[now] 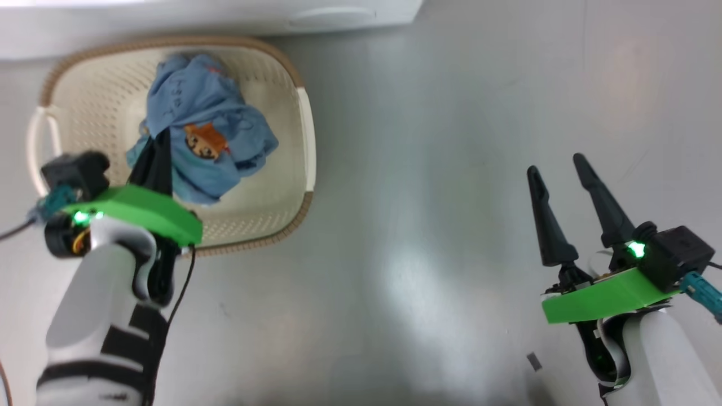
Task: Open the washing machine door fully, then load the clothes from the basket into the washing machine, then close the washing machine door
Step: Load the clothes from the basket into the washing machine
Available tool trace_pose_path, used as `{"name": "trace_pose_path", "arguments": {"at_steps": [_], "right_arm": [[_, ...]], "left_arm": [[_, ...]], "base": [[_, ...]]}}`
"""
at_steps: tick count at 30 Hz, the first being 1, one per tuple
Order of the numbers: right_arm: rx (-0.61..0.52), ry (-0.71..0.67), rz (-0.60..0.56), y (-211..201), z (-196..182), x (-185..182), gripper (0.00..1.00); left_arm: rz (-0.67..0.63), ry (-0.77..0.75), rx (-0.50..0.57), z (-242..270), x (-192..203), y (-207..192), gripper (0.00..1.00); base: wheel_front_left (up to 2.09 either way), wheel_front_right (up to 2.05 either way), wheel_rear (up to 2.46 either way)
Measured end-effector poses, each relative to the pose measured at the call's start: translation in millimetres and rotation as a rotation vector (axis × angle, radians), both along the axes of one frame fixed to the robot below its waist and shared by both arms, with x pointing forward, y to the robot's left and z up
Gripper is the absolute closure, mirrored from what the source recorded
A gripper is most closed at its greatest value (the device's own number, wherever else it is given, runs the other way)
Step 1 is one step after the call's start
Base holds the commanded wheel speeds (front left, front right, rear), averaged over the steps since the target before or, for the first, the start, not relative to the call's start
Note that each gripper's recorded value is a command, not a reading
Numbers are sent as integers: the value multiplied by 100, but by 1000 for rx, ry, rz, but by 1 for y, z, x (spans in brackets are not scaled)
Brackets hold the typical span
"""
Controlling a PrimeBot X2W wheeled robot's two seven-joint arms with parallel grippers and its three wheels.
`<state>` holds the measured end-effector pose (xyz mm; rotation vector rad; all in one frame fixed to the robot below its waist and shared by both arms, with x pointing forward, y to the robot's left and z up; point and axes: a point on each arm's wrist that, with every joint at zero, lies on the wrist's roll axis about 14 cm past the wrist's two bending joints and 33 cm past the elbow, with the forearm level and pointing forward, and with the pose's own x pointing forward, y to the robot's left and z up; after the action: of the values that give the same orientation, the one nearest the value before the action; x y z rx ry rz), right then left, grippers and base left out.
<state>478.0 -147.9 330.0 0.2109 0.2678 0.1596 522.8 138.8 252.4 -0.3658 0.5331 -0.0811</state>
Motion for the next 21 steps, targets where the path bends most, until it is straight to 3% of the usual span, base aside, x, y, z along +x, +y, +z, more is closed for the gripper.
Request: {"name": "trace_pose_path", "arguments": {"at_steps": [10, 21], "right_arm": [[21, -81, 29, 11, 48, -6, 0], [34, -131, 53, 20, 82, -24, 0]], "left_arm": [[114, -238, 14, 92, -11, 28, 100], [157, -457, 44, 177, -29, 42, 100]], "base": [[0, 0, 0], [0, 0, 0]]}}
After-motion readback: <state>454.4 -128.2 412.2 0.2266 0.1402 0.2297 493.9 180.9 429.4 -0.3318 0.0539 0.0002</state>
